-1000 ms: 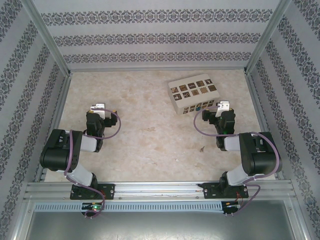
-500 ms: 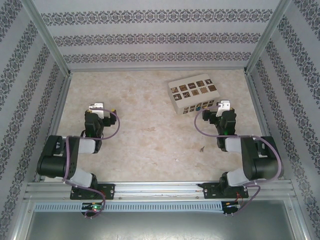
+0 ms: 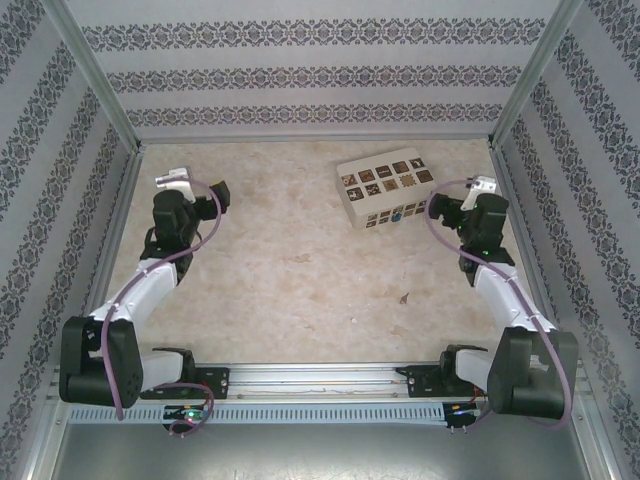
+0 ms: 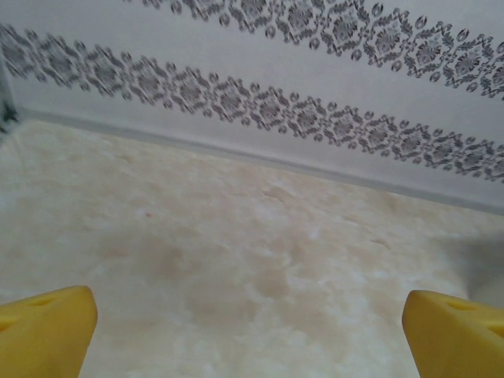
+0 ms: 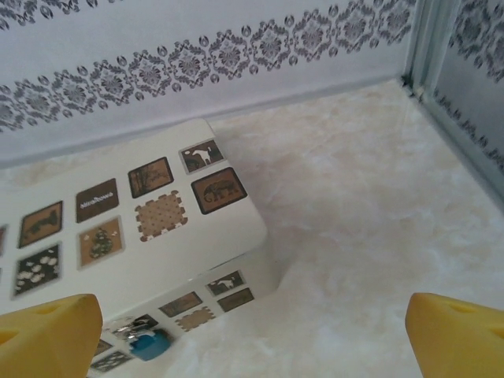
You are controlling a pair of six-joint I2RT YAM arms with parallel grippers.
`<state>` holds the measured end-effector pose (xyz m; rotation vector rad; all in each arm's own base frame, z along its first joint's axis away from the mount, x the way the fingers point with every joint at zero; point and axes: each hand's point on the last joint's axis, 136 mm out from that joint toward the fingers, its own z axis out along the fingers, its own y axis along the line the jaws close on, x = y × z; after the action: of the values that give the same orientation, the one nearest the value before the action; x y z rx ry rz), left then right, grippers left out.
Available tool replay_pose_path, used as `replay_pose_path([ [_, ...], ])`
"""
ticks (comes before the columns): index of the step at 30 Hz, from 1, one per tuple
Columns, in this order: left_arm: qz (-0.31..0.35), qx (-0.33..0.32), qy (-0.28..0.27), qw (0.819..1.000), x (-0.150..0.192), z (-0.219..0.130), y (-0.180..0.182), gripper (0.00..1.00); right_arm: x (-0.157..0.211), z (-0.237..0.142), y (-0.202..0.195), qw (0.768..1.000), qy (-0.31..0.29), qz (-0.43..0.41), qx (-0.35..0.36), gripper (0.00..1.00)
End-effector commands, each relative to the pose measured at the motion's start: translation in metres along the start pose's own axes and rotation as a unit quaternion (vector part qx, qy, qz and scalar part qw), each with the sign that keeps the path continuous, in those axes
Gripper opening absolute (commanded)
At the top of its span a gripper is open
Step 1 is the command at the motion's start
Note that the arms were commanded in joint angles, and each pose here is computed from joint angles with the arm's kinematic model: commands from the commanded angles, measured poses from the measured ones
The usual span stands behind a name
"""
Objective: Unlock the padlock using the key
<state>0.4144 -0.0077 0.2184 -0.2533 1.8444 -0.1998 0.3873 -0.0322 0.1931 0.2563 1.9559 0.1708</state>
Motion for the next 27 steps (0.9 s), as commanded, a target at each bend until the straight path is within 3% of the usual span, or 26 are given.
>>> replay_pose_path([
  [1, -0.063, 0.027, 0.102, 0.992, 0.037, 0.011, -0.018, 1.00, 0.013, 0.005, 0.017, 0.990, 0.078, 0.092, -0.068, 0.98],
  [11, -0.057, 0.129, 0.184, 0.973, 0.075, 0.048, -0.131, 1.00, -0.006, 0.061, 0.010, 0.969, 0.119, 0.199, -0.087, 0.98],
  [18, -0.079, 0.196, 0.240, 0.947, 0.107, 0.072, -0.205, 1.00, -0.008, 0.101, 0.005, 0.957, 0.152, 0.231, -0.085, 0.98],
  [27, -0.106, 0.244, 0.306, 0.914, 0.146, 0.090, -0.265, 1.00, 0.009, 0.132, 0.003, 0.942, 0.214, 0.251, -0.061, 0.98],
])
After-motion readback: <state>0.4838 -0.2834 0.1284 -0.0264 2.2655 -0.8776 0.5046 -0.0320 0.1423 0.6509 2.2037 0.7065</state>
